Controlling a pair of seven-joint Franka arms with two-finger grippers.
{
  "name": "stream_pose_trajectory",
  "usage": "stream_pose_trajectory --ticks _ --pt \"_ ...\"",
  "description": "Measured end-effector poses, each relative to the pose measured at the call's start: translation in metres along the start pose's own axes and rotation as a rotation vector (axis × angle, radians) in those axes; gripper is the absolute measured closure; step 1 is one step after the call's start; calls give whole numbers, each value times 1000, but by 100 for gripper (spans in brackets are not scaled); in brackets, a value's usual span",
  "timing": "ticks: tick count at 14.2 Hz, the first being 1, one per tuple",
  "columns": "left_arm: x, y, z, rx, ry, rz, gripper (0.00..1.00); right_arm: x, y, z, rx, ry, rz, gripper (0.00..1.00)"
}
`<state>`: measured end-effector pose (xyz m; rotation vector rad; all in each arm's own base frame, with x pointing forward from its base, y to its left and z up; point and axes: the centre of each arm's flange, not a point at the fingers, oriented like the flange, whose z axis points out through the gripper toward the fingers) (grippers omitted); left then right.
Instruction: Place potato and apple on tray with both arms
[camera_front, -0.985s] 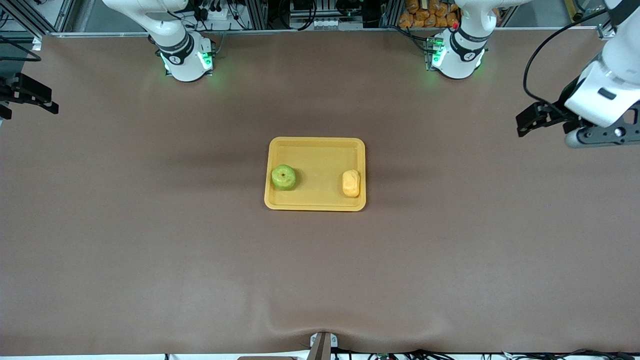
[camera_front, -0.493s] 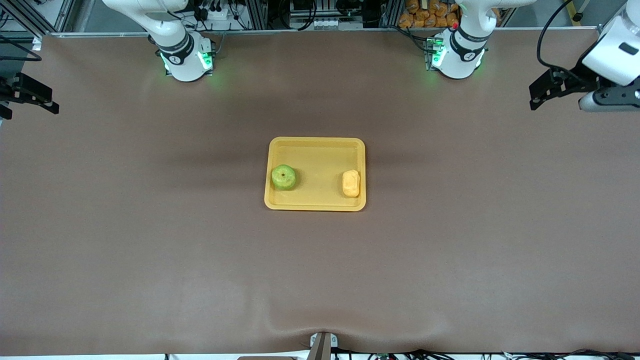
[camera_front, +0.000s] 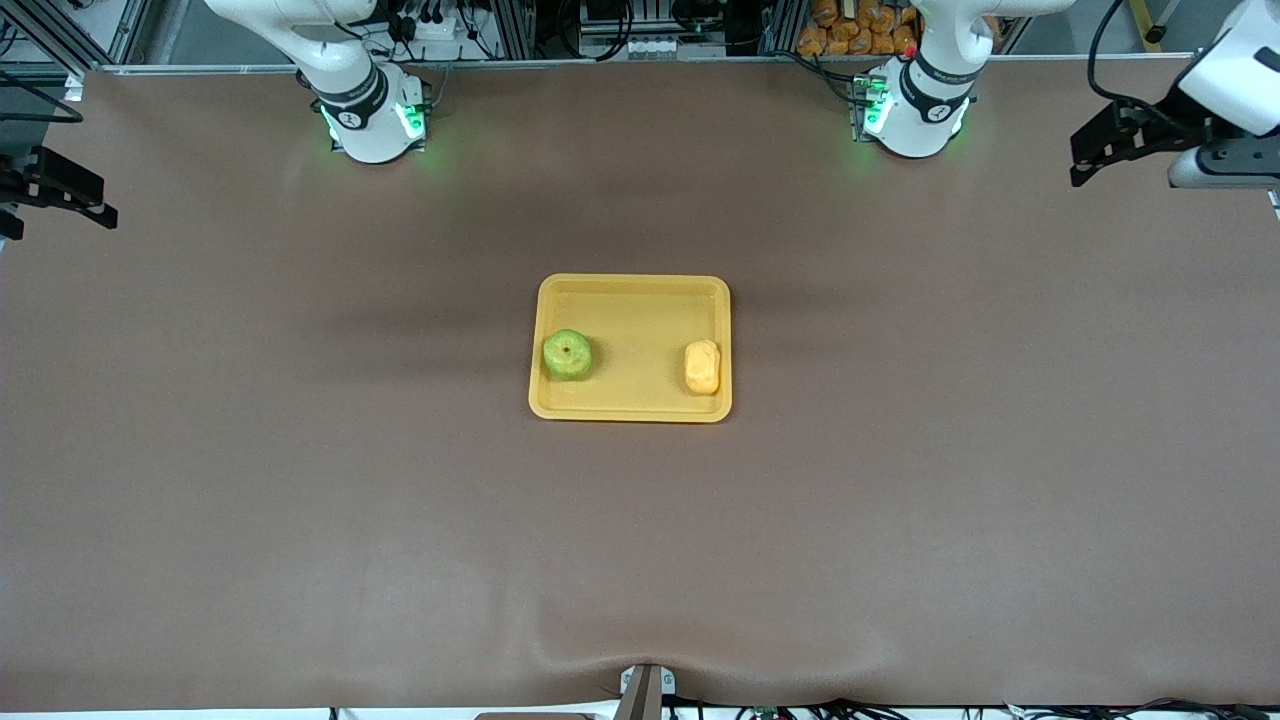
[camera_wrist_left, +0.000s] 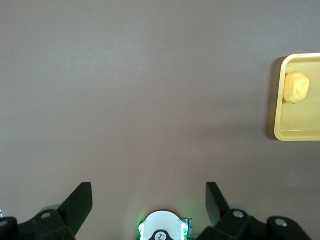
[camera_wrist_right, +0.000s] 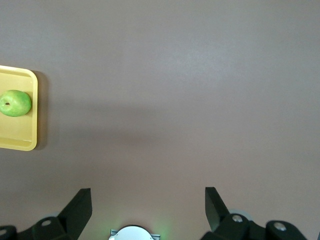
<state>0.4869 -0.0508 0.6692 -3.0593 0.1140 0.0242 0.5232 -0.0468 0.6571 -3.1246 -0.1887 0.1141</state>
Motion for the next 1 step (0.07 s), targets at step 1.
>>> stream_pose_trajectory --ticks 1 --pt "0 -6 -1 -4 1 -5 0 0 0 0 0 1 0 0"
